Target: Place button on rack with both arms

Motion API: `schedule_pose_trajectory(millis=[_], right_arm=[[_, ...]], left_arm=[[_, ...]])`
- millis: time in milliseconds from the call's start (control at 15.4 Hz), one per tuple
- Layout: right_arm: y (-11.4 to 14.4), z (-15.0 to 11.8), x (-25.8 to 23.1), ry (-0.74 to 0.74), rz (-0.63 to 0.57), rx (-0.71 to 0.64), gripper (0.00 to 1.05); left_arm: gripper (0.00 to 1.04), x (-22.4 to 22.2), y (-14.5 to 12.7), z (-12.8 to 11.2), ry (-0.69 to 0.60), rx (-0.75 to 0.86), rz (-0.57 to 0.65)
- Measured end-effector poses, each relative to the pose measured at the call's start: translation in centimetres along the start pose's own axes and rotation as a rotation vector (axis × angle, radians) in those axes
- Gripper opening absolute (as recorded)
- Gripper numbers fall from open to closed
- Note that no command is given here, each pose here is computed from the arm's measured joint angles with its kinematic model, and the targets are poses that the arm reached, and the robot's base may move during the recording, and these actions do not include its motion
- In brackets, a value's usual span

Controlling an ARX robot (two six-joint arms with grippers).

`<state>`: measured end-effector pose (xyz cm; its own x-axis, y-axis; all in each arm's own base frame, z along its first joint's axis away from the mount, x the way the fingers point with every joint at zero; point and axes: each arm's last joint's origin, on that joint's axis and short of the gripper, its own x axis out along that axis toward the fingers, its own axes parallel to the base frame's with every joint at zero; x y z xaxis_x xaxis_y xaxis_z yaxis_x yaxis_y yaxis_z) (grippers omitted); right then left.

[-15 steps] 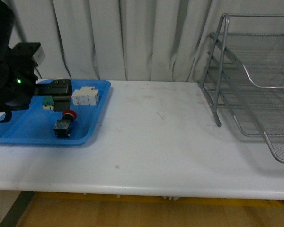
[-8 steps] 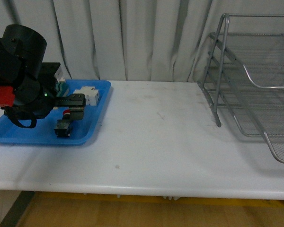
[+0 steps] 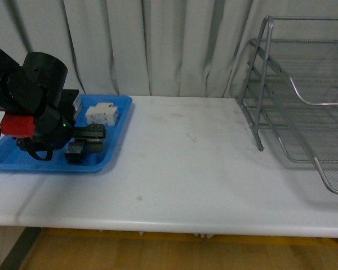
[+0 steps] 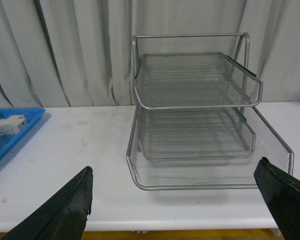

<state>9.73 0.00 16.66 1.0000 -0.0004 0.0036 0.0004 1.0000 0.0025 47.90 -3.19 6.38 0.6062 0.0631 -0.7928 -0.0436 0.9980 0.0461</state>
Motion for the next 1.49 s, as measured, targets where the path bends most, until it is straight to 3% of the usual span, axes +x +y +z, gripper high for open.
schedule_pose_trajectory(millis=[195, 325, 584, 714, 844, 1168, 1298, 1493], right_arm=[[0.0, 0.0, 0.0, 0.000, 0.000, 0.000, 0.98], [0.0, 0.0, 0.0, 0.000, 0.000, 0.000, 0.98], [0.0, 0.0, 0.0, 0.000, 0.000, 0.000, 0.98], [0.0, 0.0, 0.0, 0.000, 0.000, 0.000, 0.98], [0.0, 0.0, 0.0, 0.000, 0.000, 0.000, 0.98], [0.0, 0.0, 0.0, 0.000, 0.000, 0.000, 0.98], [0.0, 0.0, 0.0, 0.000, 0.000, 0.000, 0.98], [0.0, 0.0, 0.0, 0.000, 0.000, 0.000, 0.98]], left_arm=[[0.55, 0.6, 0.0, 0.0, 0.011, 0.000, 0.006], [0.38, 0.5, 0.0, 0.2, 0.012, -0.001, 0.008], [0.37, -2.5, 0.4, 1.5, -0.070, -0.012, -0.019], [0.37, -7.6, 0.6, 3.3, -0.206, -0.037, -0.090], [0.37, -14.1, 0.7, 3.3, -0.342, -0.066, -0.183], [0.37, -23.4, 0.9, -4.8, -0.386, -0.013, -0.203], [0.37, -23.1, 1.2, -6.9, -0.361, 0.041, -0.186], [0.37, -19.1, 2.0, -9.9, -0.253, 0.077, -0.125]])
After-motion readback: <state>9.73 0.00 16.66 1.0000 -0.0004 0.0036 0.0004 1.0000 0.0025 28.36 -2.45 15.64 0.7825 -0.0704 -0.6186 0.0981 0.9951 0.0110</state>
